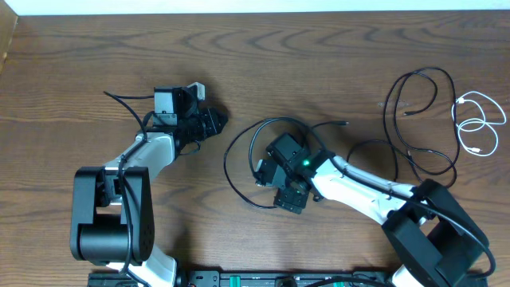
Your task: Untangle cables
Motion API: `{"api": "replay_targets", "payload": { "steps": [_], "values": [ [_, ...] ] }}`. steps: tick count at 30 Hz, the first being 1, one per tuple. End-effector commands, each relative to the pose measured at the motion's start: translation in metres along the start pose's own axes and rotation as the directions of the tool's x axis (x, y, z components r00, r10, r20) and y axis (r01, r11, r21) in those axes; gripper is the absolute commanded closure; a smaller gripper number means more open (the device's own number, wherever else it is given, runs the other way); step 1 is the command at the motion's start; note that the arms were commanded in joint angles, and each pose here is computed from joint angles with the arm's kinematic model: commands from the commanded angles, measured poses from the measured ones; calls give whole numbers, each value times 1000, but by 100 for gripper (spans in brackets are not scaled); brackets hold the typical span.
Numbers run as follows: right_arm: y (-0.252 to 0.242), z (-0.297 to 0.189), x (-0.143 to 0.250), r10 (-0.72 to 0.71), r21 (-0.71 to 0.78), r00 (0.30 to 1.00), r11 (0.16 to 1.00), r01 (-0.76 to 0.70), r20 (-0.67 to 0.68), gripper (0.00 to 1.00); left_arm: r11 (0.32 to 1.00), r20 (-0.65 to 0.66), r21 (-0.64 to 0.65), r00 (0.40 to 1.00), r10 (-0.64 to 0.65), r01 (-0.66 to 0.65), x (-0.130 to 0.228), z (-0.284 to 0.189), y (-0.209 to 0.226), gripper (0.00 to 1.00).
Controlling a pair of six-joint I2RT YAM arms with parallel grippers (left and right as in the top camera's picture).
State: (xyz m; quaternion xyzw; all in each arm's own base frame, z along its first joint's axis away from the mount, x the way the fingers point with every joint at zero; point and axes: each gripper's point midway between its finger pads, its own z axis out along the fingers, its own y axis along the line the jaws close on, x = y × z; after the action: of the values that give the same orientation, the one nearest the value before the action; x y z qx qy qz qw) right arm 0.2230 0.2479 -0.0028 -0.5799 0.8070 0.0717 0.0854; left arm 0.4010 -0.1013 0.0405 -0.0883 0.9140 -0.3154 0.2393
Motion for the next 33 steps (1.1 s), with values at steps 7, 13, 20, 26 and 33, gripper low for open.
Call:
{"api": "replay_targets", "payload": {
  "steps": [7,13,20,26,33],
  "values": [
    [7,8,-2,-49,-8,999,999,49,1,24,1000,-5,13,1000,8,-8,2,-1,-3,75],
    [12,2,12,-54,-24,997,998,53,-55,20,1000,-5,13,1000,8,-8,2,-1,-3,74],
    [19,7,28,-27,-51,995,998,22,-99,34,1000,-5,13,1000,8,-8,2,-1,-3,74],
    [24,12,39,-15,-60,992,998,8,-121,75,1000,-5,13,1000,8,-8,2,-1,-3,74],
    [28,15,44,41,-71,991,996,-50,-130,99,1000,-5,13,1000,8,-8,2,-1,-3,74]
  ]
}}
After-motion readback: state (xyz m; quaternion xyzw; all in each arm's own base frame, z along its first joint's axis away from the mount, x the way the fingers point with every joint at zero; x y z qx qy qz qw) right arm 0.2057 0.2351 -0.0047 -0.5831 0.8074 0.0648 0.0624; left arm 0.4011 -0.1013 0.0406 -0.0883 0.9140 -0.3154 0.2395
